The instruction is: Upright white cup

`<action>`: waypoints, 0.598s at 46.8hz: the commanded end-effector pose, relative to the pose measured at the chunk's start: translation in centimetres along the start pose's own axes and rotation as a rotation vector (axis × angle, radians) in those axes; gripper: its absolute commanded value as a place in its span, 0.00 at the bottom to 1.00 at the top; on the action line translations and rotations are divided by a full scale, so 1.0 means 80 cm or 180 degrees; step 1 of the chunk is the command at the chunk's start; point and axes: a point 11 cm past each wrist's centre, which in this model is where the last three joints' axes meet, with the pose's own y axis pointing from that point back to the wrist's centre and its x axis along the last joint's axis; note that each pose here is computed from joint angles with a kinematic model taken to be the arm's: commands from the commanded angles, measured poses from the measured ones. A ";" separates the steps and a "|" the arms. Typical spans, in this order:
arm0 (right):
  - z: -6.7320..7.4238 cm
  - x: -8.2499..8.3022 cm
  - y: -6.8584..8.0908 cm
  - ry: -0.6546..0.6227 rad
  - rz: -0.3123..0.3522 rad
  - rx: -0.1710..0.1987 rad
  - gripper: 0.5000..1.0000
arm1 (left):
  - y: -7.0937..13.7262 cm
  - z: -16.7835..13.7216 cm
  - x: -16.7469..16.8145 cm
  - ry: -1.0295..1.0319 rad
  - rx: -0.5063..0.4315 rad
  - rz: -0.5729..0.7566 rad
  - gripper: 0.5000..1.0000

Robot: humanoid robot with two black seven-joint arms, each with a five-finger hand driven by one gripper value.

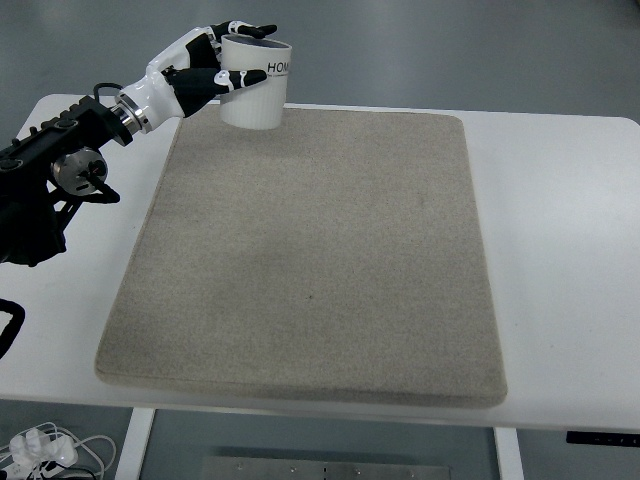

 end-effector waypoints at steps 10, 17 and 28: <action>0.000 0.000 0.000 -0.0002 0.0000 0.0000 0.90 | 0.015 -0.007 0.002 -0.0098 -0.0283 -0.0004 0.00; 0.000 0.000 0.000 -0.0002 0.0000 0.0000 0.90 | 0.016 -0.016 -0.001 -0.0191 -0.0180 -0.0036 0.00; 0.000 0.000 0.000 0.0003 0.0000 0.0000 0.90 | 0.010 -0.035 -0.005 -0.0465 -0.0016 0.0059 0.00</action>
